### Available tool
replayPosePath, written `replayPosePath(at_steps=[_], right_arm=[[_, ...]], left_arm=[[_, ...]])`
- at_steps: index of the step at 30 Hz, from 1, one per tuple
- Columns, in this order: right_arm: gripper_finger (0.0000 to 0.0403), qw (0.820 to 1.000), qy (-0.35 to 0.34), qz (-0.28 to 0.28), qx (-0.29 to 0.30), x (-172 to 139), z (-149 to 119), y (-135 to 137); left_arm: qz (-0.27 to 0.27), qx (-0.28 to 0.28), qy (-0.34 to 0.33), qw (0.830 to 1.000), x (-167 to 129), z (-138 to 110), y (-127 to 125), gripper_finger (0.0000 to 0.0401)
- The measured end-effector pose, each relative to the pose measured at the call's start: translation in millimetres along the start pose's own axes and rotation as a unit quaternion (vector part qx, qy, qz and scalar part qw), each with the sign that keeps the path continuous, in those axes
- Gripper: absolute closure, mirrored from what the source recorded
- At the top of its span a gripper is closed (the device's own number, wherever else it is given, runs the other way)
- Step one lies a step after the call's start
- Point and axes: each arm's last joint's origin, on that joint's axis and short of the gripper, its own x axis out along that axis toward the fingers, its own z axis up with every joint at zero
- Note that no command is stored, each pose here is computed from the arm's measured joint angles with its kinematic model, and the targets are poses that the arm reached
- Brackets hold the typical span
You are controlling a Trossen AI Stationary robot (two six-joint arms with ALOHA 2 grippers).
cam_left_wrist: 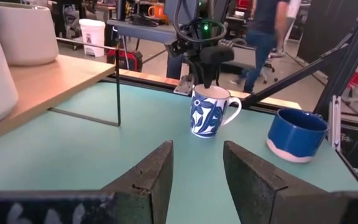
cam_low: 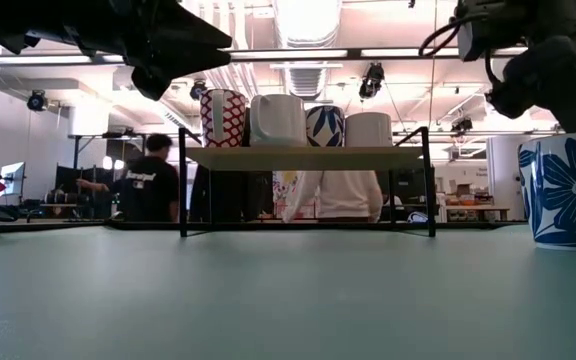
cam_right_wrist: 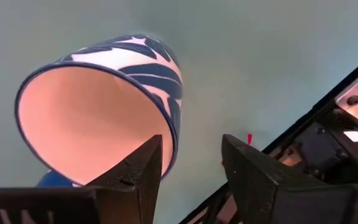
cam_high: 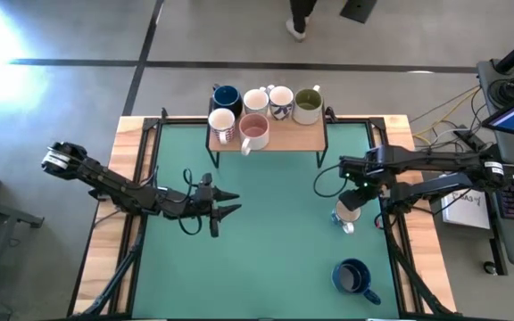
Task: Place coffee mugs
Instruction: Put the blue mug on the shelf
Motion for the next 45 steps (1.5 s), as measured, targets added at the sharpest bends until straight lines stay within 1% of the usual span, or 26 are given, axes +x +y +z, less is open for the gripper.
replayPosePath(at_steps=[5, 9, 13, 21, 26, 29, 34, 37, 41, 45], right_arm=[[0.0263, 1.000, -0.007, 0.008, 0.001, 7, 3, 0], [0.0282, 1.000, -0.013, 0.014, -0.002, 9, 4, 1], [0.0313, 1.000, -0.021, 0.019, -0.007, 8, 5, 2], [0.0386, 0.997, -0.034, 0.029, -0.057, 11, 11, 7], [0.0391, 0.995, -0.027, 0.020, -0.092, 14, 14, 10], [0.0392, 0.992, -0.030, 0.021, -0.121, 10, 16, 13], [0.0392, 0.979, -0.075, 0.042, -0.186, -13, 18, 24], [0.0392, 0.968, -0.103, 0.030, -0.227, -25, 19, 29], [0.0393, 0.944, -0.151, 0.012, -0.294, -46, 24, 40], [0.0392, 0.922, -0.173, -0.007, -0.346, -66, 32, 55]], left_arm=[[0.000, 0.003, 0.002, 1.000, 0, -1, 0, 0.0278], [0.001, 0.009, 0.002, 1.000, 0, -1, 0, 0.0278], [0.001, 0.016, 0.003, 1.000, 0, -1, 0, 0.0278], [0.001, 0.018, 0.006, 1.000, 0, -2, 0, 0.0278], [0.002, 0.018, 0.008, 1.000, 0, -2, 1, 0.0278], [0.002, 0.018, 0.008, 1.000, 0, -2, 1, 0.0278], [0.002, 0.018, 0.008, 1.000, 0, -2, 1, 0.0278], [0.002, 0.017, 0.008, 1.000, 0, -2, 1, 0.0278], [0.002, 0.017, 0.008, 1.000, 0, -2, 1, 0.0278], [0.002, 0.008, 0.007, 1.000, 0, -2, 1, 0.0278]])
